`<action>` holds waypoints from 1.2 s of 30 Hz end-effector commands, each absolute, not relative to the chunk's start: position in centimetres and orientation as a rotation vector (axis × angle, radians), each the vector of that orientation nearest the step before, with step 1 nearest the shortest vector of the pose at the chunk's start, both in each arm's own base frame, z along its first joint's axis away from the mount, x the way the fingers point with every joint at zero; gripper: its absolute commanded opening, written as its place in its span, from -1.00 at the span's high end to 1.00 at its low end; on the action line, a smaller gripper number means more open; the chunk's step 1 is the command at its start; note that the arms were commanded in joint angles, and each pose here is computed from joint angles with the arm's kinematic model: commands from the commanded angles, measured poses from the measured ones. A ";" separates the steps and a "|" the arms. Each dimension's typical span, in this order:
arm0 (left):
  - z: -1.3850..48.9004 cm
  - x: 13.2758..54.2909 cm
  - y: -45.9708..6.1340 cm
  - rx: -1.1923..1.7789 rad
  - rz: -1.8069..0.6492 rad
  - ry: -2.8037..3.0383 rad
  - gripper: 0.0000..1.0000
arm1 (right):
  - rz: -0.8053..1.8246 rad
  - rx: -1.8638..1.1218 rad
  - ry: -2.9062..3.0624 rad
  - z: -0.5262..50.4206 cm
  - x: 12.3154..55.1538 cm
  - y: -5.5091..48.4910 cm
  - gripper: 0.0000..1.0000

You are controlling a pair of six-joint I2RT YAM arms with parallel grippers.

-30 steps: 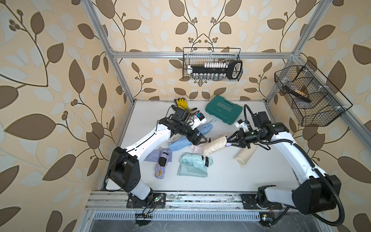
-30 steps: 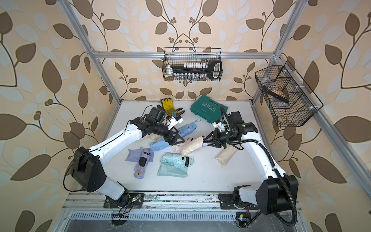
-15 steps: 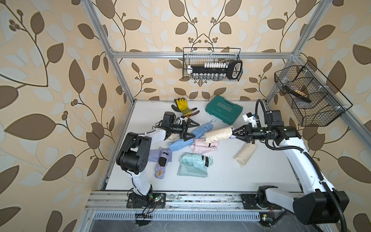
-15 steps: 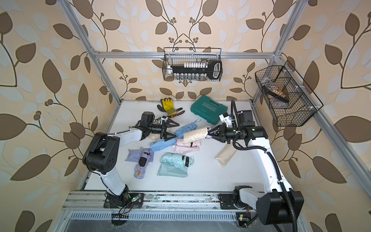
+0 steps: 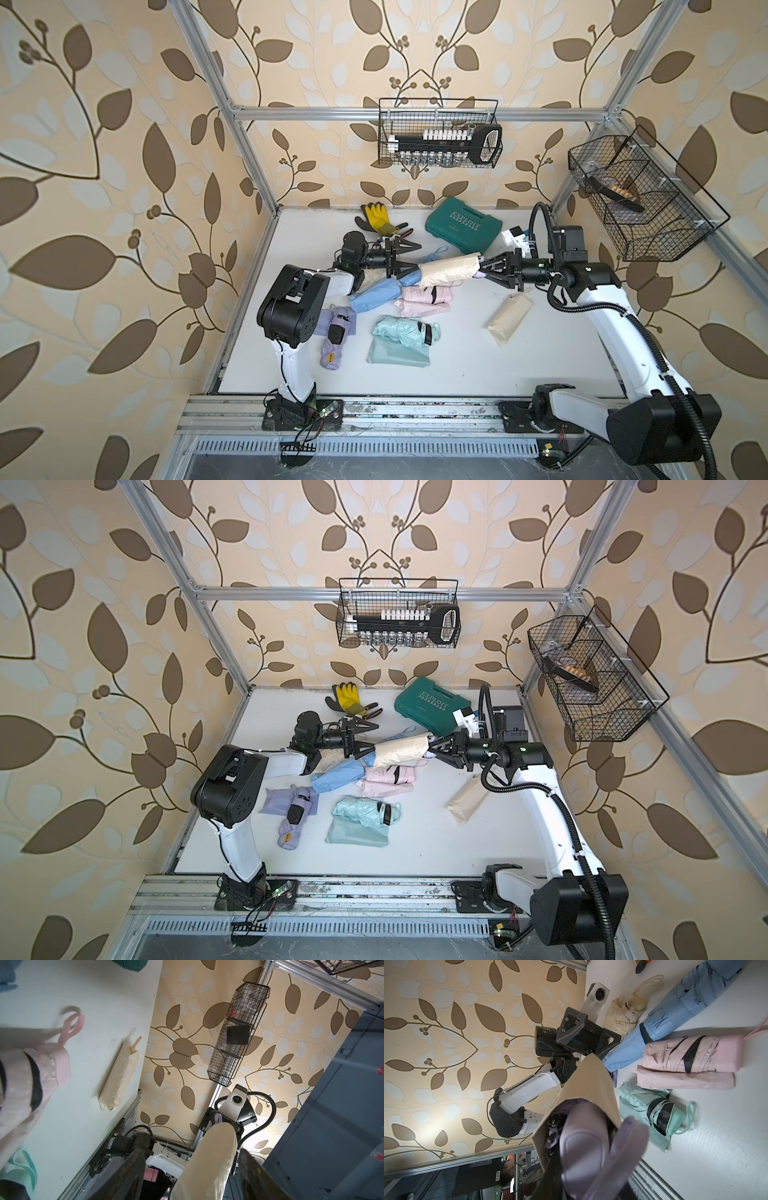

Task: Take umbrellas out of sleeves
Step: Take out the umbrella from the umbrella sleeve.

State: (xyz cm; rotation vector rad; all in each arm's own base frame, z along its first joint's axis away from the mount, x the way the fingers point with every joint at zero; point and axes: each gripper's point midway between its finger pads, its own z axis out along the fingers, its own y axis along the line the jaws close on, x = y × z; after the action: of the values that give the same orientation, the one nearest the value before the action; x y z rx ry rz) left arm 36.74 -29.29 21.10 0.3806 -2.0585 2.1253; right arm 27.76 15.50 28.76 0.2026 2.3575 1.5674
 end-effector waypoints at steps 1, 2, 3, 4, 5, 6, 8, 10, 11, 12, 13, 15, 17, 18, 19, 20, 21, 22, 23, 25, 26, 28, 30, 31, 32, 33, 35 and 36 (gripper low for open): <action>23.6 35.2 -29.8 0.235 2.161 -2.029 -0.40 | 1.610 0.145 2.315 29.7 28.0 15.8 0.84; 23.7 35.0 -29.8 0.226 2.155 -2.030 -0.39 | 1.607 0.146 2.315 29.7 28.1 15.8 0.84; 23.9 34.8 -29.8 0.222 2.153 -2.030 -0.39 | 1.607 0.145 2.317 29.6 28.2 15.8 0.84; 24.1 34.8 -29.7 0.223 2.154 -2.030 -0.39 | 1.604 0.146 2.318 29.5 28.2 15.8 0.84; 24.4 34.7 -29.7 0.217 2.158 -2.031 -0.38 | 1.603 0.149 2.323 29.4 28.3 15.7 0.84; 24.6 34.6 -29.7 0.215 2.158 -2.031 -0.38 | 1.600 0.150 2.326 29.3 28.3 15.7 0.84; 24.9 34.4 -29.6 0.205 2.154 -2.038 -0.36 | 1.596 0.152 2.329 29.2 28.4 15.7 0.84; 24.8 34.0 -29.5 0.203 2.140 -2.049 -0.34 | 1.588 0.154 2.330 29.1 28.5 15.7 0.84; 24.6 33.8 -29.4 0.208 2.133 -2.054 -0.33 | 1.586 0.157 2.330 29.0 28.6 15.6 0.84; 24.5 33.6 -29.4 0.212 2.129 -2.057 -0.33 | 1.580 0.158 2.333 28.9 28.8 15.6 0.84; 24.5 33.4 -29.3 0.213 2.125 -2.059 -0.32 | 1.575 0.163 2.336 28.8 28.8 15.6 0.84; 24.4 33.1 -29.2 0.212 2.121 -2.059 -0.29 | 1.576 0.167 2.338 28.6 29.0 15.5 0.84; 24.7 32.9 -29.2 0.205 2.123 -2.059 -0.25 | 1.579 0.168 2.341 28.5 29.0 15.6 0.84; 24.8 32.9 -29.2 0.202 2.125 -2.059 -0.22 | 1.578 0.169 2.342 28.4 29.1 15.5 0.84; 24.9 32.8 -29.2 0.195 2.125 -2.058 -0.19 | 1.578 0.167 2.342 28.5 29.0 15.6 0.84; 25.1 32.8 -29.2 0.190 2.127 -2.059 -0.16 | 1.579 0.167 2.341 28.5 29.0 15.6 0.84; 25.2 32.8 -29.2 0.187 2.128 -2.059 -0.11 | 1.581 0.167 2.341 28.5 29.0 15.6 0.84; 25.2 32.8 -29.2 0.186 2.126 -2.060 -0.06 | 1.581 0.168 2.343 28.4 28.9 15.6 0.84; 25.1 32.7 -29.3 0.185 2.124 -2.059 -0.03 | 1.581 0.170 2.343 28.5 28.9 15.6 0.84; 25.1 32.6 -29.3 0.184 2.123 -2.058 0.10 | 1.577 0.170 2.343 28.4 28.8 15.5 0.84; 25.2 32.6 -29.4 0.182 2.124 -2.057 0.13 | 1.572 0.173 2.346 28.3 28.8 15.5 0.84; 25.5 32.4 -29.6 0.170 2.127 -2.052 0.23 | 1.569 0.177 2.349 28.2 28.7 15.5 0.84; 25.7 32.3 -29.7 0.157 2.127 -2.050 0.29 | 1.567 0.181 2.352 28.0 28.6 15.4 0.84; 25.6 32.2 -29.8 0.154 2.126 -2.049 0.34 | 1.563 0.184 2.354 27.9 28.6 15.4 0.84; 25.7 32.1 -29.8 0.149 2.126 -2.049 0.41 | 1.560 0.186 2.356 27.9 28.6 15.4 0.84; 25.6 32.1 -29.8 0.149 2.125 -2.049 0.48 | 1.559 0.187 2.355 27.8 28.5 15.4 0.85; 25.6 32.0 -29.8 0.146 2.122 -2.048 0.58 | 1.553 0.191 2.357 27.8 28.5 15.3 0.85; 25.6 31.9 -29.8 0.145 2.123 -2.048 0.65 | 1.553 0.192 2.356 27.8 28.5 15.3 0.85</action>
State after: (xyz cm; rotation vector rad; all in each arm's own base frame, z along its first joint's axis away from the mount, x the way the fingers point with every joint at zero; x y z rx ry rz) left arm 33.44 -29.69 22.97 0.2925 -2.0389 2.0622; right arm 28.80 15.30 27.24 0.2490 2.3928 1.5597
